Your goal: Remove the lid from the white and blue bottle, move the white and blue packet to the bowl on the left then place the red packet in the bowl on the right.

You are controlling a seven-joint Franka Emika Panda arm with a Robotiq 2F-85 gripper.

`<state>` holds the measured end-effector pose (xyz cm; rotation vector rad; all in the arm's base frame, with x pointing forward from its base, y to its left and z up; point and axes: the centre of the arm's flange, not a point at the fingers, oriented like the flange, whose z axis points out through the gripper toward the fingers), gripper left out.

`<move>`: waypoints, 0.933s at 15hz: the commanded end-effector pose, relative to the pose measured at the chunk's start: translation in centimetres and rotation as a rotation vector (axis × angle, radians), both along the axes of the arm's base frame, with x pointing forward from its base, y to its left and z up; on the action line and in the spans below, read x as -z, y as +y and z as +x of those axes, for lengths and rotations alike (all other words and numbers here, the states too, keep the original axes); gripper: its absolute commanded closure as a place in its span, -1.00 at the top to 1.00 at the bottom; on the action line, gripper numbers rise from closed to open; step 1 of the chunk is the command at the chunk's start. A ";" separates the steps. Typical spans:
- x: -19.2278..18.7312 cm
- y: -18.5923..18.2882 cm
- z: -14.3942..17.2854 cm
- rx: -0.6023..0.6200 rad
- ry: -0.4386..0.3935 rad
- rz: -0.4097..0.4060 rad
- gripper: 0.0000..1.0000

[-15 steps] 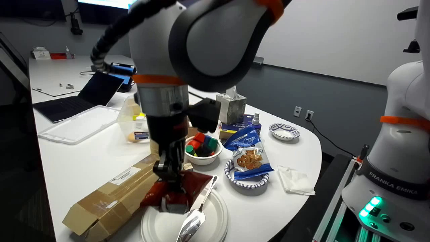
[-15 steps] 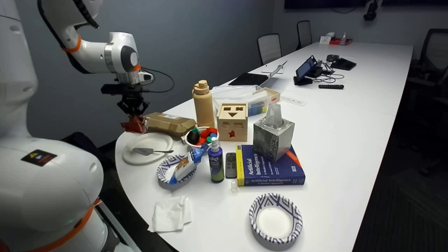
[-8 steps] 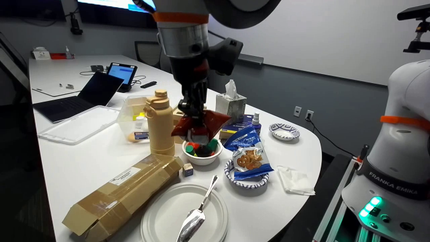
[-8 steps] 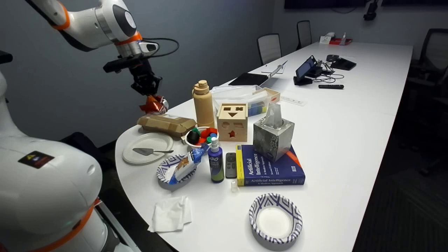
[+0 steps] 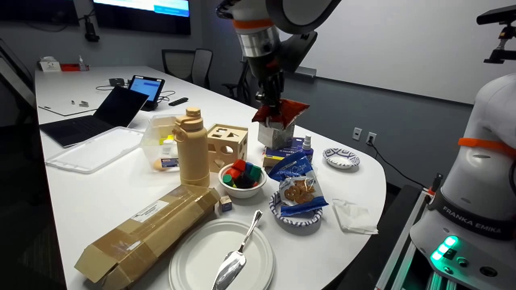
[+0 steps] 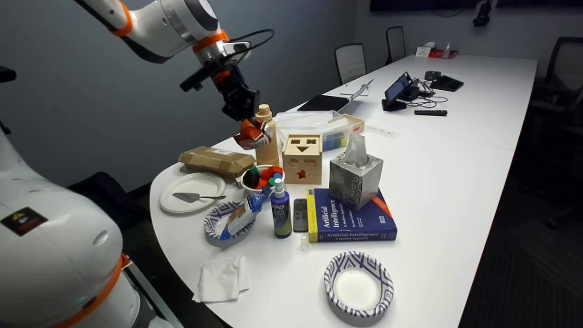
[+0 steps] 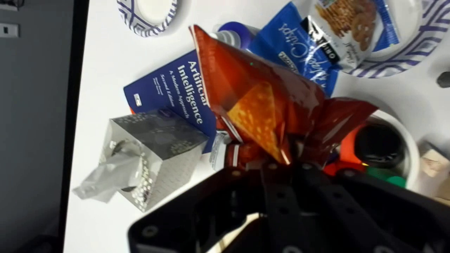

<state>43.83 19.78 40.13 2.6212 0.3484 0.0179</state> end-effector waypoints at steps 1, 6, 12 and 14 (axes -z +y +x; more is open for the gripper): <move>-1.0 -6.2 -0.6 0.078 -0.042 -0.011 -0.98; -0.8 -14.3 -3.2 0.187 -0.083 0.004 -0.98; 1.4 -18.0 -2.6 0.227 -0.123 0.067 -0.93; 2.1 -18.6 -3.2 0.204 -0.149 0.100 -0.93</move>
